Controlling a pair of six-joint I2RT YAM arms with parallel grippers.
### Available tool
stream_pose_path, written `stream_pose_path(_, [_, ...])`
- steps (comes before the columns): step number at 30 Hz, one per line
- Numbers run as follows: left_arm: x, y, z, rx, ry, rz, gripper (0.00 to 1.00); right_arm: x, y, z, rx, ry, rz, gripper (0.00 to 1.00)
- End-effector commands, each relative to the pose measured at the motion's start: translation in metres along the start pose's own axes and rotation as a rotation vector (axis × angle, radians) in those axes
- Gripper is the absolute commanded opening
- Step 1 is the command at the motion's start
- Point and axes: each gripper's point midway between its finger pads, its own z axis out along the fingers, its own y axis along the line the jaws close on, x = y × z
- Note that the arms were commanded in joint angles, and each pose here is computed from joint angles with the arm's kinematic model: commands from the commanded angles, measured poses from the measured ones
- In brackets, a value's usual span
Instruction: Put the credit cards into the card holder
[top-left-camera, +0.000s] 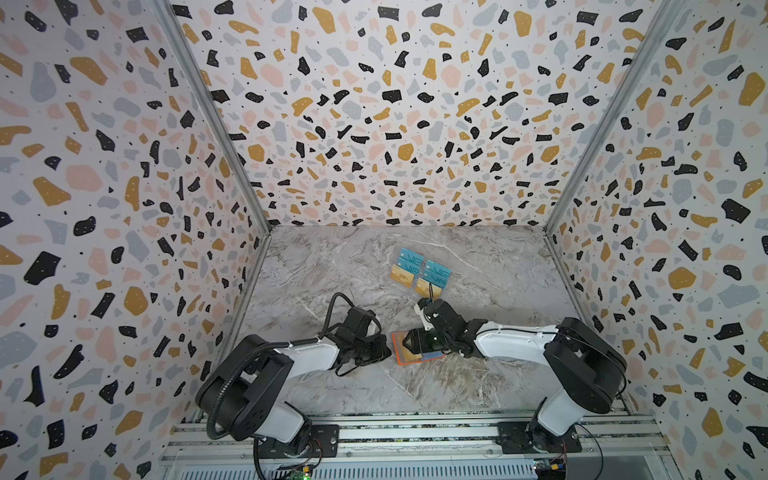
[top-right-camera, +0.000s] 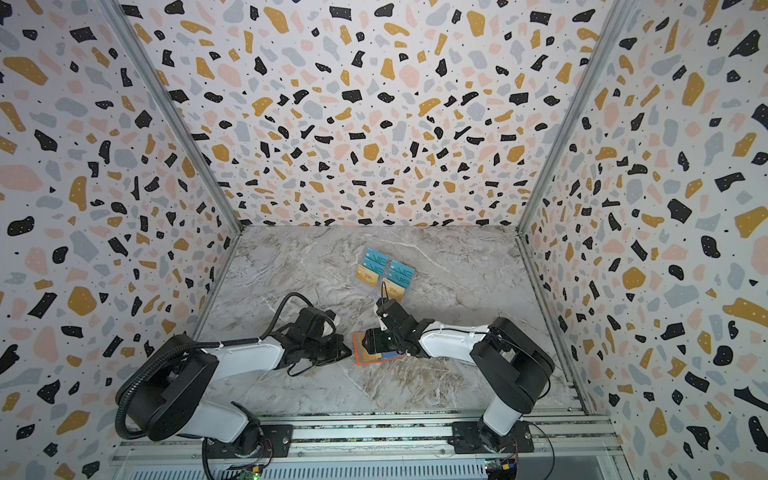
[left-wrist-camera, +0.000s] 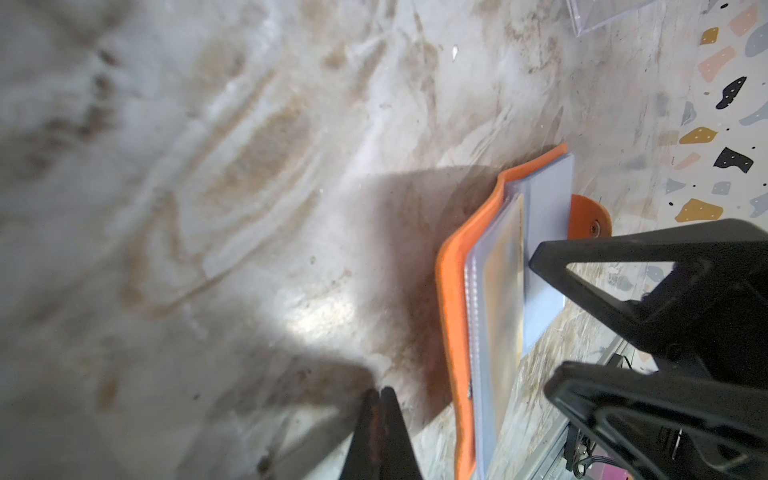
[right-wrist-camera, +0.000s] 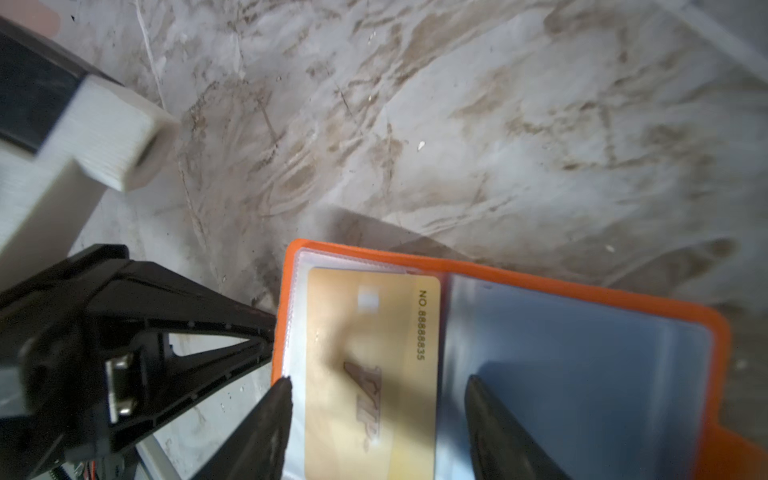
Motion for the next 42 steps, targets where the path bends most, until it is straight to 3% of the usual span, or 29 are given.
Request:
stream_pose_path(1, [-0.009,-0.008,-0.008,0.0,-0.042,0.016,0.0,0.004,0.007,0.002,-0.041,0.029,-0.01,0.66])
stream_pose_path(22, [-0.001,-0.001,0.001,-0.013,0.006,0.019,0.0,0.013,0.034,0.011,-0.181,0.106,0.07,0.59])
stream_pose_path(29, [0.004,0.028,-0.022,-0.154,-0.007,0.027,0.0,0.018,0.029,0.014,-0.176,0.106,0.094,0.59])
stream_pose_path(35, [0.001,0.024,-0.045,-0.16,-0.047,0.011,0.16,0.021,0.021,0.014,-0.159,0.107,0.095,0.59])
stream_pose_path(42, [0.003,0.003,-0.032,-0.108,-0.026,0.011,0.18,0.021,0.02,0.014,-0.154,0.11,0.086,0.59])
